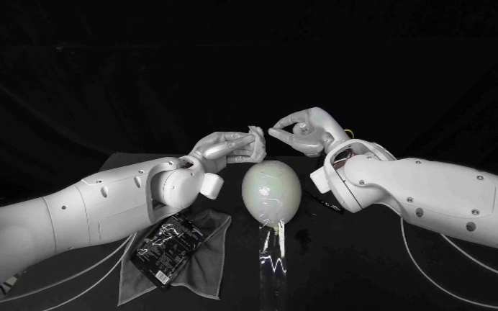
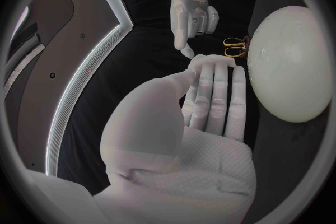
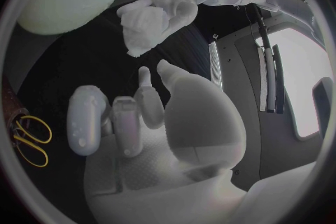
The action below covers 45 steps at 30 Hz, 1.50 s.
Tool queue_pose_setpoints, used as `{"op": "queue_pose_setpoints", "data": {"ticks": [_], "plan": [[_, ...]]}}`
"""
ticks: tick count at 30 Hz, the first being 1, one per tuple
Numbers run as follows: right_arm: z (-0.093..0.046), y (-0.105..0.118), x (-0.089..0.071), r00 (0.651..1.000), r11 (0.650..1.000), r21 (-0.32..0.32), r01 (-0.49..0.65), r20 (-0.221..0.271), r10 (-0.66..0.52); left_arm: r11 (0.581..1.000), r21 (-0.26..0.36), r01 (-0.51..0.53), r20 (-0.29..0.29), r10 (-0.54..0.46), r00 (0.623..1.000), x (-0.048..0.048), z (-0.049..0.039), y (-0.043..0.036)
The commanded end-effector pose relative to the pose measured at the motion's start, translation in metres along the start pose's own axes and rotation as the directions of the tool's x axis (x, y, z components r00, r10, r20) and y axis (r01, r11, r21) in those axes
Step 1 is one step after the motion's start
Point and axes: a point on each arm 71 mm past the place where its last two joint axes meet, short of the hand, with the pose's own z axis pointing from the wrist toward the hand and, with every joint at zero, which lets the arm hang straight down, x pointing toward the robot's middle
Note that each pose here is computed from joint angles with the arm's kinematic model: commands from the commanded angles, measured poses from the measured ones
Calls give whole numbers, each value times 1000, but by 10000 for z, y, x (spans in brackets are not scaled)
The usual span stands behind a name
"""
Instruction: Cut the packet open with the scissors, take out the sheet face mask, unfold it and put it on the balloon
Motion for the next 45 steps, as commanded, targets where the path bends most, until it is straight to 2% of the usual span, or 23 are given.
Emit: {"op": "queue_pose_setpoints", "data": {"ticks": [1,18,35,45], "plan": [[-6,29,94,998,998,27,52,-48,-50,1000,-2,-5,24,5,1000,7,8,-2],[71,92,296,994,994,50,99,-55,-97,1000,-13,-12,24,13,1000,26,7,7],[123,68,314,989,988,59,144,-44,-141,1000,-15,-12,17,12,1000,31,1,7],[128,99,349,990,990,42,137,-45,-135,1000,-17,-16,11,16,1000,43,5,10]]}}
